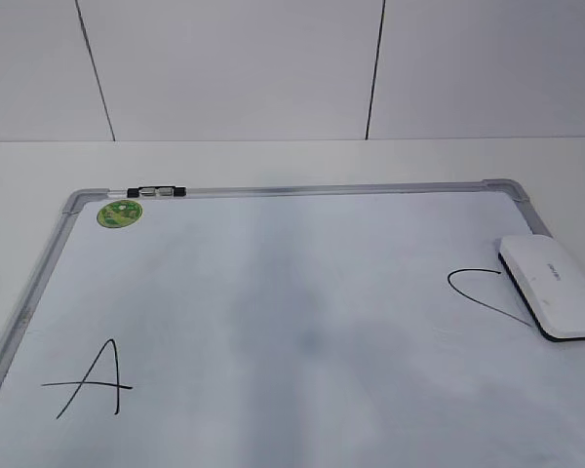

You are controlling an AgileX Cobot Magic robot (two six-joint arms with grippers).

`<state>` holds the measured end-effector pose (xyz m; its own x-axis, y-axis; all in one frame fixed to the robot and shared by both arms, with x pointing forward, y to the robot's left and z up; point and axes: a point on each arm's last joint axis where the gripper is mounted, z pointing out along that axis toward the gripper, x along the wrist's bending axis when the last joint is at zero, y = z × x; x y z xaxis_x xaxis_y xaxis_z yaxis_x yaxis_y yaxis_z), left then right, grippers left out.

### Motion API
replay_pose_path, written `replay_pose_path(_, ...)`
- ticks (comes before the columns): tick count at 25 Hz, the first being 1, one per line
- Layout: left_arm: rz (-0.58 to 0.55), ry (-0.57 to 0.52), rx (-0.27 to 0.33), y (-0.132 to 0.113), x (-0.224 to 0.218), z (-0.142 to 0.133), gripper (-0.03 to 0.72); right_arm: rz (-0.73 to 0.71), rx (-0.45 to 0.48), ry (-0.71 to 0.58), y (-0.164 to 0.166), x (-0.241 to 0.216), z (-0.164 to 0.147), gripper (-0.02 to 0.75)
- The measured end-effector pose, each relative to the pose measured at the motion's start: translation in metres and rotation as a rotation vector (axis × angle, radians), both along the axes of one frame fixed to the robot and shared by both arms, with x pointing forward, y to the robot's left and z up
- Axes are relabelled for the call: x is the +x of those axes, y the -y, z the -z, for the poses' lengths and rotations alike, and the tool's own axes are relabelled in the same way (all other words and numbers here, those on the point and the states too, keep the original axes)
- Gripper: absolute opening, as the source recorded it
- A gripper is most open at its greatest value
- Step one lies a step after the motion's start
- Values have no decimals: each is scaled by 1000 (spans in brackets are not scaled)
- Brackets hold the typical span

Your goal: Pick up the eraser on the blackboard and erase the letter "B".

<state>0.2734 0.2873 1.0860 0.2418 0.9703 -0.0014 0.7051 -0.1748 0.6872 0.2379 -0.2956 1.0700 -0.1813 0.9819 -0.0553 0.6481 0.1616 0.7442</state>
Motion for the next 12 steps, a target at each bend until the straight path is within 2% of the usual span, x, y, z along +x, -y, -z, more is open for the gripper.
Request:
replay_pose_path(7, 6, 112, -28, 1, -19, 13, 190, 3, -4, 47, 2, -13, 23, 587)
replay_pose_path(12, 4, 164, -39, 1, -26, 28, 190, 11, -12, 99, 4, -20, 25, 587)
